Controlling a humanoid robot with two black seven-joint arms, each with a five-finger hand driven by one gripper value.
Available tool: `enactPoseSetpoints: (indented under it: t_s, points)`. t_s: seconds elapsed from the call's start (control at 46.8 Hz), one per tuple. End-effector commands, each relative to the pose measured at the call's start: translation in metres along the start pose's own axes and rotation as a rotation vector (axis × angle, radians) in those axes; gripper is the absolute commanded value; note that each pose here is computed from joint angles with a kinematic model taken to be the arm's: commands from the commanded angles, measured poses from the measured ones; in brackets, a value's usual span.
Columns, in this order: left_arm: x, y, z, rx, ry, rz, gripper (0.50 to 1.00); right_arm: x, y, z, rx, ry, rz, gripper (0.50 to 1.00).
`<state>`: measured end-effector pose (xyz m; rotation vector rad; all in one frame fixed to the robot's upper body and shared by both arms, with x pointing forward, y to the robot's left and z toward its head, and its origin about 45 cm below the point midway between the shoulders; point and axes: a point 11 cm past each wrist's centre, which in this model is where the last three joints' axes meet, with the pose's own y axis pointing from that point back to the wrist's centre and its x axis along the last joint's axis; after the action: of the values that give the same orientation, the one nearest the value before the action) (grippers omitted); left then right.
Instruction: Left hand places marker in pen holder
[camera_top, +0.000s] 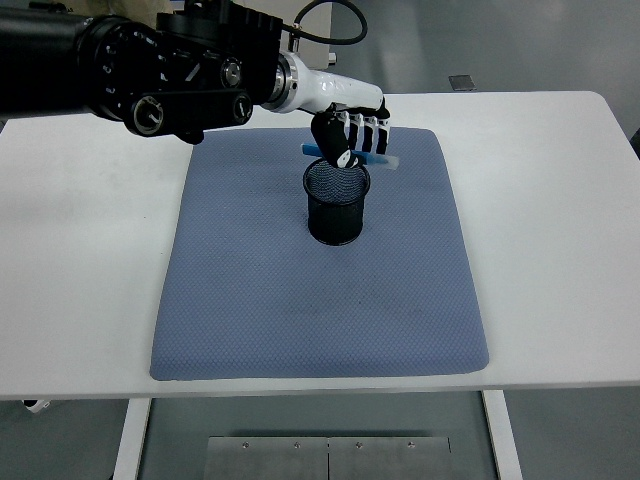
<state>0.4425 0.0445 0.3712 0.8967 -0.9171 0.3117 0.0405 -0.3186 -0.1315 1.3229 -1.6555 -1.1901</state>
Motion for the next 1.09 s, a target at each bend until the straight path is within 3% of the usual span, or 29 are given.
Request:
enactPoseSetpoints:
  t_s: [0.0, 0.791, 0.812, 0.897, 1.068]
  points:
    - [-0.001, -0.002, 0.002, -0.009, 0.028, 0.002, 0.500, 0.000, 0.000, 0.000, 0.001, 0.000, 0.000, 1.000]
    - [-0.014, -0.014, -0.007, -0.045, 0.228, 0.024, 0.500, 0.000, 0.000, 0.000, -0.001, 0.000, 0.000, 1.000]
    - [-0.014, -0.014, -0.007, -0.045, 0.228, 0.024, 0.505, 0.000, 0.000, 0.000, 0.001, 0.000, 0.000, 1.000]
    - [-0.014, -0.014, -0.007, -0.044, 0.229, 0.023, 0.607, 0.000, 0.000, 0.000, 0.001, 0.000, 0.000, 1.000]
    - [-0.014, -0.013, -0.009, -0.041, 0.229, 0.020, 0.677, 0.000, 0.000, 0.000, 0.001, 0.000, 0.000, 1.000]
